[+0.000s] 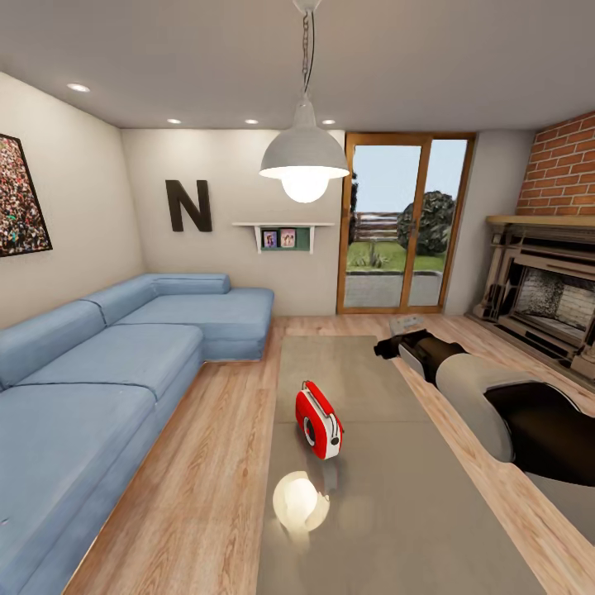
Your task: Turn on the radio receiver that's on the table in the living room.
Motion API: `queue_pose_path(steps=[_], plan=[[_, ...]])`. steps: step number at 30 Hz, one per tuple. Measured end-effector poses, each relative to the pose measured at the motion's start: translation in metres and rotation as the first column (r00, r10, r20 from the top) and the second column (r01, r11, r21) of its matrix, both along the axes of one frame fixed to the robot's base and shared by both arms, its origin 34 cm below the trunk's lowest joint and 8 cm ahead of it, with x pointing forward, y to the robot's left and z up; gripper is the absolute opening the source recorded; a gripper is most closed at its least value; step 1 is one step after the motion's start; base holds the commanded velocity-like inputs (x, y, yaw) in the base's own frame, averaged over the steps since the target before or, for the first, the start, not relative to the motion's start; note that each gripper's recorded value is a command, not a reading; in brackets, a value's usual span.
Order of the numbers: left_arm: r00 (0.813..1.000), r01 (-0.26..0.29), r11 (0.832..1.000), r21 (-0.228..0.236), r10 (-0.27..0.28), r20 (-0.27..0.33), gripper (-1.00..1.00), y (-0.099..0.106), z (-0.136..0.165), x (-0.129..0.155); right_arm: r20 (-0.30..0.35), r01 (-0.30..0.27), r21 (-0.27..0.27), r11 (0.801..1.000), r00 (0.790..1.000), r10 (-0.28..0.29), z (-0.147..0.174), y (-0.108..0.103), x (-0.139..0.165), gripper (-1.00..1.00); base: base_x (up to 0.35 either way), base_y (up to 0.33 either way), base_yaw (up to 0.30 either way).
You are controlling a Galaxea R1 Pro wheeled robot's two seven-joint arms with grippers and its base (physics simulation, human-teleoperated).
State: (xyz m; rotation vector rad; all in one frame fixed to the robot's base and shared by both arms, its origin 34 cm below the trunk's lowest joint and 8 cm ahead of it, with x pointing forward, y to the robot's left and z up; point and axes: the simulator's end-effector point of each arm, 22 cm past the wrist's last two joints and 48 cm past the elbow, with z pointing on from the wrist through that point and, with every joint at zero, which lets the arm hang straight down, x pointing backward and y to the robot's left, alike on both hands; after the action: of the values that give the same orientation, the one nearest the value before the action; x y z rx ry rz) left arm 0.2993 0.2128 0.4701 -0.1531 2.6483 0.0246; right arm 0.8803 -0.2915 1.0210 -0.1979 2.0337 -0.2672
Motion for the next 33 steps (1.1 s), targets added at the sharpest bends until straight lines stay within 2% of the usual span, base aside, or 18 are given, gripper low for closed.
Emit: queue_pose_path(steps=[4,7,12,14,18,19,21,29,32,33], plan=[[1.000,0.006,1.000,-0.028,-0.006,0.000,1.00,-0.022,0.001,0.000,-0.136,0.041,0.016,0.999,0.990,-0.038,-0.026,-0.005,-0.016,1.00,0.000,0.000,0.000],[1.000,0.008,0.999,-0.033,-0.008,0.000,1.00,-0.027,0.002,0.000,-0.195,0.059,0.033,0.998,0.979,-0.052,-0.037,-0.005,-0.024,1.00,0.000,0.000,0.000],[1.000,0.006,1.000,-0.027,-0.006,0.000,1.00,-0.025,0.002,0.000,-0.228,0.065,0.045,0.997,0.972,-0.054,-0.043,-0.003,-0.029,1.00,0.000,0.000,0.000],[1.000,0.004,1.000,-0.022,-0.004,0.002,1.00,-0.022,0.002,0.001,-0.237,0.052,0.060,0.997,0.971,-0.036,-0.044,0.001,-0.030,1.00,0.000,0.000,0.000],[0.998,-0.001,1.000,-0.013,0.002,0.059,1.00,-0.017,0.010,0.029,-0.253,0.006,0.103,0.995,0.967,0.020,-0.048,0.015,-0.031,1.00,0.000,0.000,0.000],[0.995,-0.004,1.000,-0.009,0.005,0.098,1.00,-0.014,0.017,0.049,-0.258,-0.011,0.118,0.993,0.965,0.042,-0.048,0.020,-0.032,1.00,0.000,0.000,0.000],[0.991,-0.008,1.000,-0.005,0.009,0.137,1.00,-0.011,0.027,0.077,-0.259,-0.029,0.133,0.991,0.964,0.063,-0.049,0.025,-0.032,1.00,0.000,0.000,0.000],[0.987,-0.017,1.000,-0.001,0.017,0.157,1.00,0.002,0.067,0.160,-0.253,-0.047,0.145,0.988,0.964,0.083,-0.047,0.030,-0.032,1.00,0.000,0.000,0.000],[0.986,-0.019,1.000,0.005,0.018,0.164,1.00,0.006,0.077,0.172,-0.252,-0.047,0.145,0.988,0.964,0.083,-0.047,0.030,-0.031,1.00,0.000,0.000,0.000],[0.985,-0.023,1.000,0.020,0.020,0.170,1.00,0.018,0.080,0.177,-0.252,-0.047,0.144,0.988,0.964,0.082,-0.047,0.030,-0.031,1.00,0.000,0.000,0.000]])
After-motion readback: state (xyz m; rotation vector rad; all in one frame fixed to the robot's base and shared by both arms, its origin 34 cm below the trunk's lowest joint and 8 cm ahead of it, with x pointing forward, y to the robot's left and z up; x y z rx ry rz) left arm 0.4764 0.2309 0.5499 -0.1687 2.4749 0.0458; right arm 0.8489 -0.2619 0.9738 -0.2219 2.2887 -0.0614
